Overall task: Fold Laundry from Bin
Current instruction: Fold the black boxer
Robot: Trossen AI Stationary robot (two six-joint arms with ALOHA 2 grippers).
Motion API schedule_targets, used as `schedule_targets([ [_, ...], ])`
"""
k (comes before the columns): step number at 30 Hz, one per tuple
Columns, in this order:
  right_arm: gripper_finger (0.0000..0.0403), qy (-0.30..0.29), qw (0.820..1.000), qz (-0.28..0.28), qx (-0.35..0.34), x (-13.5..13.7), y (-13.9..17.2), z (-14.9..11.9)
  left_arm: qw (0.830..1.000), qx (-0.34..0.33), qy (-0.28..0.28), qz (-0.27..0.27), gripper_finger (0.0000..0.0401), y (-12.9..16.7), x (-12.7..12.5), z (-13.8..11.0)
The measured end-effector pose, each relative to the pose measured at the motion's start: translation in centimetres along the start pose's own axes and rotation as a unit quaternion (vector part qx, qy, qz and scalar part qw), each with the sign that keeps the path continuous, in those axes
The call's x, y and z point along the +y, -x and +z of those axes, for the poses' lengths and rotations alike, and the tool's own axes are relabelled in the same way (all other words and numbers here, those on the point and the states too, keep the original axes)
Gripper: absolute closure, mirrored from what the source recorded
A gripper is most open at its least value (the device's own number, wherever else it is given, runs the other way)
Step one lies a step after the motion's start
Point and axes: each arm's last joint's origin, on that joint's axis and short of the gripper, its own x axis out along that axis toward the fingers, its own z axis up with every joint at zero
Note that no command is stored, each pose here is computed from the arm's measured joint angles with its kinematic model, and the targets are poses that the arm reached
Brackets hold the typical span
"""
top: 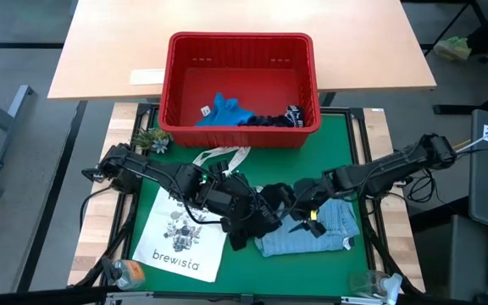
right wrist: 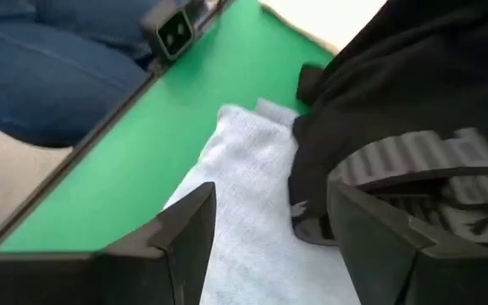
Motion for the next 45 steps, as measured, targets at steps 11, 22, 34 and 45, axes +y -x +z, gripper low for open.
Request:
schedule_targets([
  [11,0.0175,-0.059,0.996,-0.025,0.056,-0.8,-2.9,-1.3,1.0,-0.005,0.003,-0.003,0.0401,0.0,-0.1,0.1],
  [22,0.0175,-0.128,0.989,-0.028,0.068,-1.0,-3.5,-1.7,1.0,-0.006,0.002,0.0,0.0401,0.0,0.0,0.1],
  [34,0.0175,-0.123,0.987,-0.06,0.084,-1.1,-3.5,-1.9,1.0,-0.007,0.001,0.001,0.0401,0.0,0.0,0.1],
  [45,0.0175,-0.133,0.988,-0.062,0.052,-1.2,-3.5,-1.3,1.0,-0.009,0.001,0.004,0.0401,0.0,0.0,0.1],
])
